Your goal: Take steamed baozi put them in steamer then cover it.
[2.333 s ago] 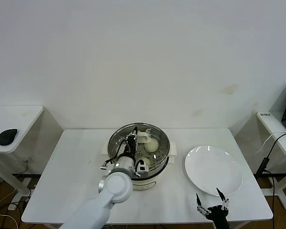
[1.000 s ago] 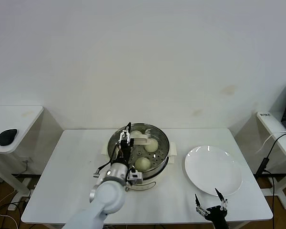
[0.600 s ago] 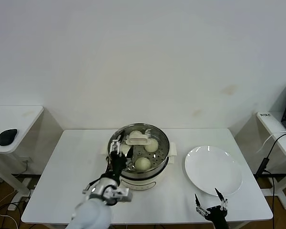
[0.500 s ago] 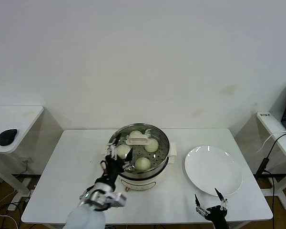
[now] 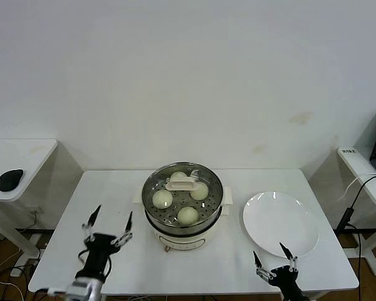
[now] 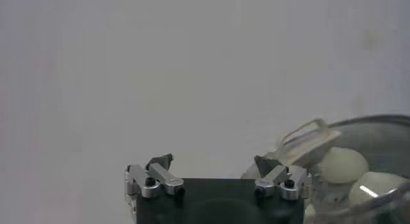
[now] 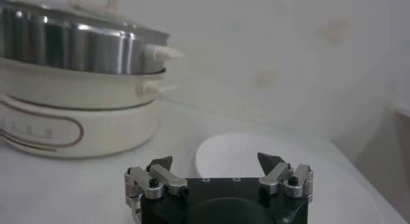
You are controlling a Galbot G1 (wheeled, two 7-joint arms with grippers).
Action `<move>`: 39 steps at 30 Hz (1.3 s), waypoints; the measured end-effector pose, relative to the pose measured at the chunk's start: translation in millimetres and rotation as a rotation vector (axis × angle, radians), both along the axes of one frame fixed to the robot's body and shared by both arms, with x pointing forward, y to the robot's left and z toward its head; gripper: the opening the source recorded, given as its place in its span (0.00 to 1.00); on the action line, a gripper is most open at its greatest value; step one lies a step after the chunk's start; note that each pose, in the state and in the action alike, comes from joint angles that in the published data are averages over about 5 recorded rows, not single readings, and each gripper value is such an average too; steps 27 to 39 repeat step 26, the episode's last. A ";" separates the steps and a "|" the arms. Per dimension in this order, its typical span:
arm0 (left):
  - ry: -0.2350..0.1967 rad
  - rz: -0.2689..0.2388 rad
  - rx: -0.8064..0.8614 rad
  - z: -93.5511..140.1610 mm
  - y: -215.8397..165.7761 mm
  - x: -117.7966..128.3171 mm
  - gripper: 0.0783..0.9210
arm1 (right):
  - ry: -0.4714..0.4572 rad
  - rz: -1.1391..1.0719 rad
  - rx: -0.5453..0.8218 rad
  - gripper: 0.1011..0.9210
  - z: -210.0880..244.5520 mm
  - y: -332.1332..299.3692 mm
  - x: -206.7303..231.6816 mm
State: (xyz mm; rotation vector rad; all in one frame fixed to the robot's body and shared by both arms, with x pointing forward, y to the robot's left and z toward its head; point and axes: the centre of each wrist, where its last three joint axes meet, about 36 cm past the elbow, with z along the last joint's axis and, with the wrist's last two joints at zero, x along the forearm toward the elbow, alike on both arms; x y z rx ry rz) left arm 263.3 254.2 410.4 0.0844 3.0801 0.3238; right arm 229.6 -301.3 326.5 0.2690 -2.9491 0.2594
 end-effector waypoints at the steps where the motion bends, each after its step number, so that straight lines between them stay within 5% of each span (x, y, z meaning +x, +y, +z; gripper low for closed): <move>1: 0.009 0.015 -0.041 -3.5 2.5 -5.2 0.88 | -0.002 0.002 0.007 0.88 1.8 -0.8 0.0; 9: 0.082 0.104 -0.244 -25.9 14.3 -41.8 0.88 | 0.005 0.011 0.073 0.88 9.2 -5.9 -3.2; 16: 0.137 0.127 -0.294 -39.7 17.9 -65.6 0.88 | 0.013 0.014 0.104 0.88 15.8 -7.6 -5.3; 39: 0.147 0.130 -0.288 -48.8 21.3 -80.2 0.88 | 0.009 0.014 0.124 0.88 14.7 -4.1 -5.9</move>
